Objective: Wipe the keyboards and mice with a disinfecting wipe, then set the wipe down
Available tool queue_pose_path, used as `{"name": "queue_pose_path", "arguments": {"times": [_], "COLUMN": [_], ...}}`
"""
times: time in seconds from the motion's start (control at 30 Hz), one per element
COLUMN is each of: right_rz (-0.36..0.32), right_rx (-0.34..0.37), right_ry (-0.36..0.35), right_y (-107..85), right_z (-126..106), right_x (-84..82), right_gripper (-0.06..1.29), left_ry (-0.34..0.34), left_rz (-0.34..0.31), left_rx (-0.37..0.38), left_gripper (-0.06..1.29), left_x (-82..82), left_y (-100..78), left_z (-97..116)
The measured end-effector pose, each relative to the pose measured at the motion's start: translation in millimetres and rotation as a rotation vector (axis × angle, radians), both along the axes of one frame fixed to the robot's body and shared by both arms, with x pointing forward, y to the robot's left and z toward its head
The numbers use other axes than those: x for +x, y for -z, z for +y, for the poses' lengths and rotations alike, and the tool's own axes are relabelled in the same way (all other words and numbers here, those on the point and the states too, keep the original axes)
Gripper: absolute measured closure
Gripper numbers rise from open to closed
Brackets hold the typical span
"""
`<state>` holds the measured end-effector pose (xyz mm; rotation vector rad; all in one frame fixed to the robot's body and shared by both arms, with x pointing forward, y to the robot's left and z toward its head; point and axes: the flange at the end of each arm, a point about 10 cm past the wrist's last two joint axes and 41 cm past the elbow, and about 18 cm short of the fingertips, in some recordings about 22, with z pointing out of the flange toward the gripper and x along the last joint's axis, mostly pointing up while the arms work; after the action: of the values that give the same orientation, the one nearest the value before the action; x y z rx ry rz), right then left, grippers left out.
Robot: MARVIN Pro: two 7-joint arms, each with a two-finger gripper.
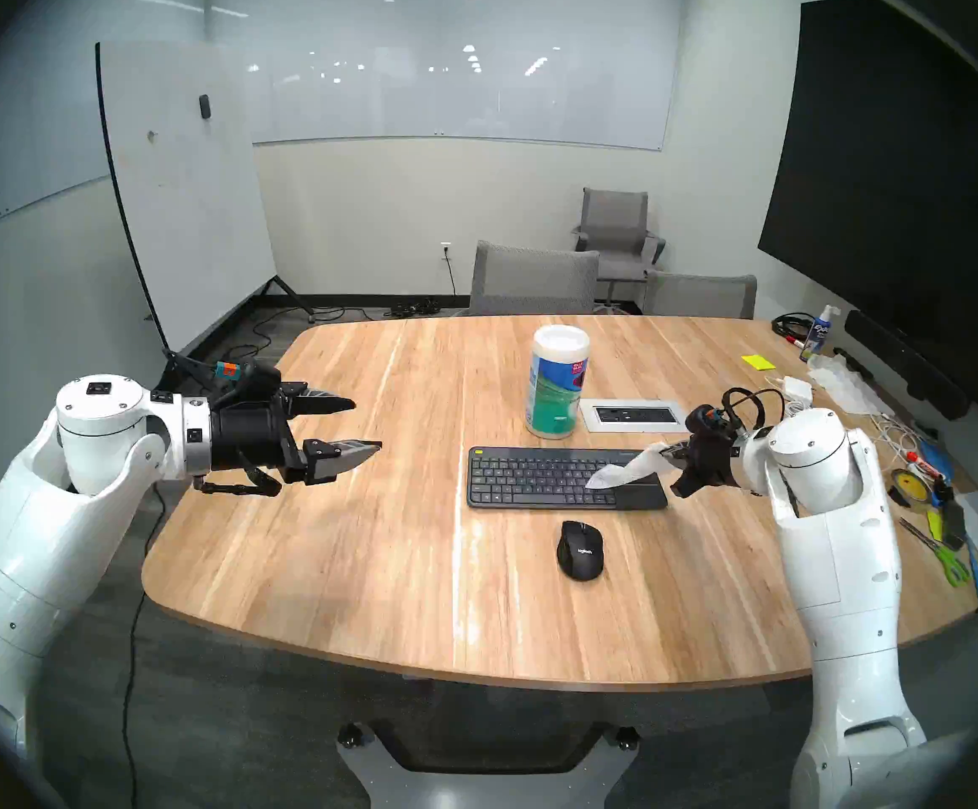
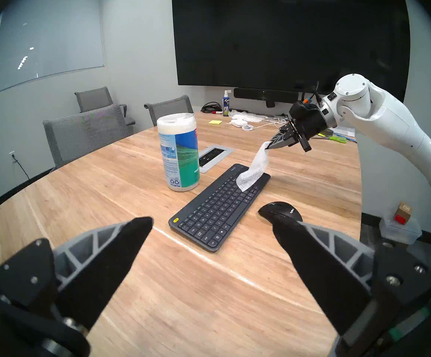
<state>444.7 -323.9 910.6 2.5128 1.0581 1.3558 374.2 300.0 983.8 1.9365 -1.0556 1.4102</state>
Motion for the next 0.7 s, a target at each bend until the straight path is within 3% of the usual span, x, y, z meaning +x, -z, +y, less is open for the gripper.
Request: {"name": "queue_pose_path", "arguments": {"times": [0.4, 0.7], "right_rz": [-0.019, -0.059], "right_rx": [-0.004, 0.015], "right_ry": [0.042, 0.003], "right_y": [-6.6, -28.8], "right_z": [-31.5, -40.9], "right_x": [10.0, -2.9], "right_gripper": [1.25, 1.25], "left_ry": [0.000, 0.000], "left_rz": [0.000, 0.000], "left_rx": [0.000, 0.000], "left_gripper": [-0.04, -0.04], "left_x": [0.0, 0.0], "left_y": [0.0, 0.1], "left_z": [0.0, 0.0]}}
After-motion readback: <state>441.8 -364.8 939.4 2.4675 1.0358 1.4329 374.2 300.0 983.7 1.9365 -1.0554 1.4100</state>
